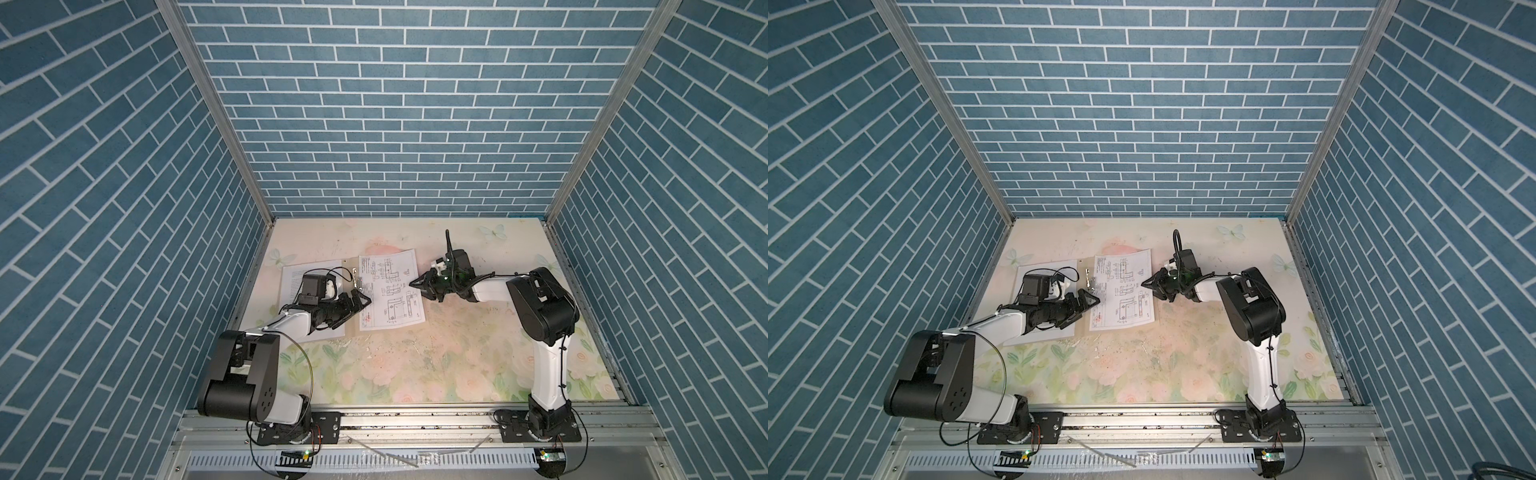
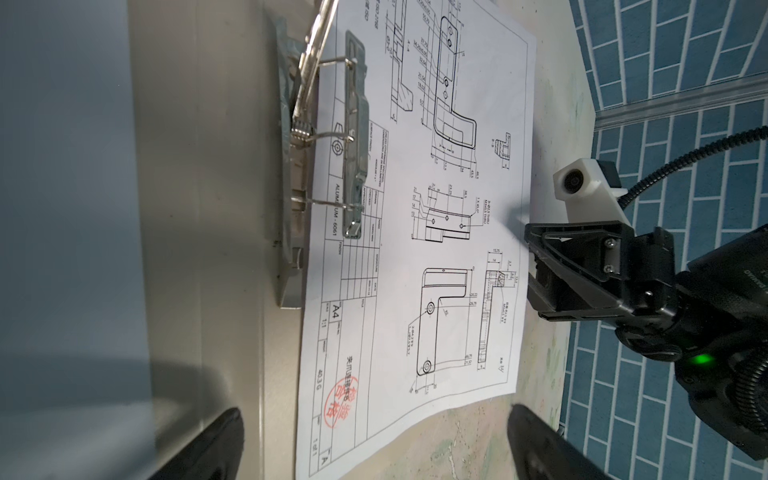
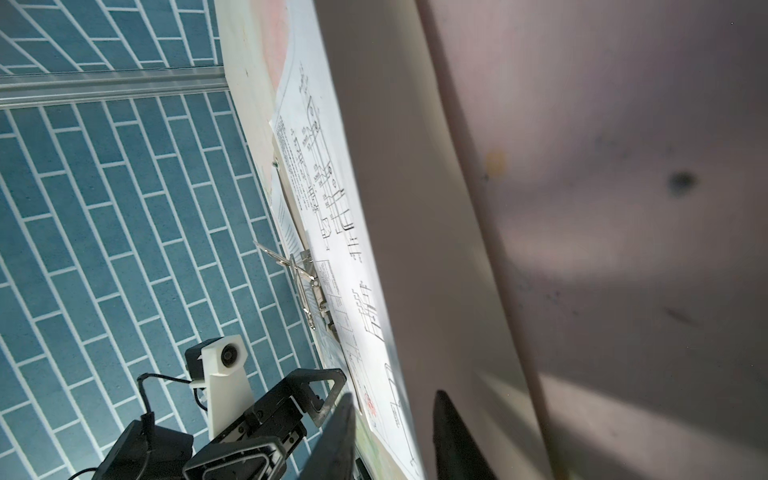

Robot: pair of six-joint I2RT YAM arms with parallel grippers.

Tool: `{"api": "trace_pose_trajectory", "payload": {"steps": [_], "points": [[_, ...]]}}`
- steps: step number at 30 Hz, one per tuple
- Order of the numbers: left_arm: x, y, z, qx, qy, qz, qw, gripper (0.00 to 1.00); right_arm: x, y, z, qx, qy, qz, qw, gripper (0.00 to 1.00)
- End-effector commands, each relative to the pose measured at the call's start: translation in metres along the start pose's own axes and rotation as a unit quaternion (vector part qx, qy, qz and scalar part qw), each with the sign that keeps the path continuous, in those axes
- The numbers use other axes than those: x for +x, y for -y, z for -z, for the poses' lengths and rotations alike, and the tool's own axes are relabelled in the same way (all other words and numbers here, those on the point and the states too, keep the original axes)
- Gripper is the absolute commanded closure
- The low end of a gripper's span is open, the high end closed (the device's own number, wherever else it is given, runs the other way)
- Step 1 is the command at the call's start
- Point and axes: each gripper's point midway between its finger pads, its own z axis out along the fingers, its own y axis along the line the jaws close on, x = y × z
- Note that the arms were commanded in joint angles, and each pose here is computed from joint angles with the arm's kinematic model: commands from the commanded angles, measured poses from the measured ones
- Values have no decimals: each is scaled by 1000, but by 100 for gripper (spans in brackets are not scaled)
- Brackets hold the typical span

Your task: Put the files into the folder

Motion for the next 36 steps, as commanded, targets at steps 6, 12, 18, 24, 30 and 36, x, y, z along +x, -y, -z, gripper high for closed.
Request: {"api": "trace_pose_trajectory", "payload": {"steps": [6, 12, 18, 24, 30, 36], "points": [[-13, 7, 5, -4, 17, -16, 1000, 0, -8, -11, 12, 44, 6, 41, 998, 50], [-15, 8, 7, -6, 17, -19, 1000, 0, -11, -2, 21, 86, 14, 47, 995, 44], [-19, 9, 7, -12, 19, -24, 999, 0, -16, -4, 25, 104, 22, 66, 992, 44], [-25, 10, 4, -17, 15, -29, 999, 0, -23, -9, 25, 114, 27, 88, 989, 44], [-41, 14, 1, -31, 17, -49, 998, 0, -30, -13, 35, 128, 54, 125, 982, 45], [-54, 5, -15, -44, 13, -46, 998, 0, -34, -10, 42, 146, 72, 146, 976, 46]]}}
